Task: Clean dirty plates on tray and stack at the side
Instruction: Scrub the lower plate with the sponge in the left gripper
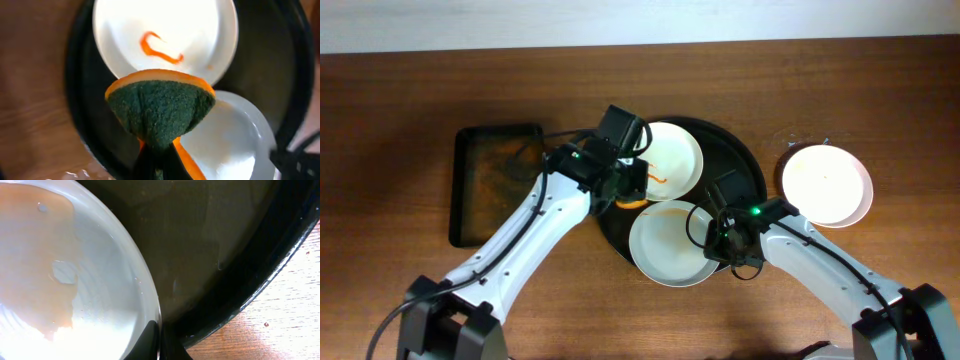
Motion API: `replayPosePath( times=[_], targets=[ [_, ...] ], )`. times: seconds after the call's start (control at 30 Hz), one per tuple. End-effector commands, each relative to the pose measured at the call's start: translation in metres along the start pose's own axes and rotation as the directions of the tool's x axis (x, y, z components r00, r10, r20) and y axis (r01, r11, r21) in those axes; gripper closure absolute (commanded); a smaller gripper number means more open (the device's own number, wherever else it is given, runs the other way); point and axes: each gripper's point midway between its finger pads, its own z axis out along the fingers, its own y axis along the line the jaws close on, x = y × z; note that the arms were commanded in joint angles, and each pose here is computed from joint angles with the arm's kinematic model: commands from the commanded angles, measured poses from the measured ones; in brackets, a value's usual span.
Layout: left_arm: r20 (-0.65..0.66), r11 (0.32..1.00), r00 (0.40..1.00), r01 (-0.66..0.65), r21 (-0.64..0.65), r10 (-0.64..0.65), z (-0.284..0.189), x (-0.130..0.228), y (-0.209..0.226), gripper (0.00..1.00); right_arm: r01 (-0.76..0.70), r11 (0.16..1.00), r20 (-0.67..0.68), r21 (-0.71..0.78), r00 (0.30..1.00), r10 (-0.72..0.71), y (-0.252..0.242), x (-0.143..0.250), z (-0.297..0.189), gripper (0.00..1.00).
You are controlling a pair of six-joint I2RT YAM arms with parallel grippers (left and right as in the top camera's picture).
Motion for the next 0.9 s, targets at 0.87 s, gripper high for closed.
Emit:
replayPosePath(
  times=[0.87],
  targets=[
    [0.057, 0.974, 0.993, 0.109, -0.196, -0.099, -0.003, -0.03, 0.039, 1.0, 0.005, 1.0, 0.004, 0.023, 1.0, -0.005, -0.006, 0.001, -0.004, 0.74]
  ],
)
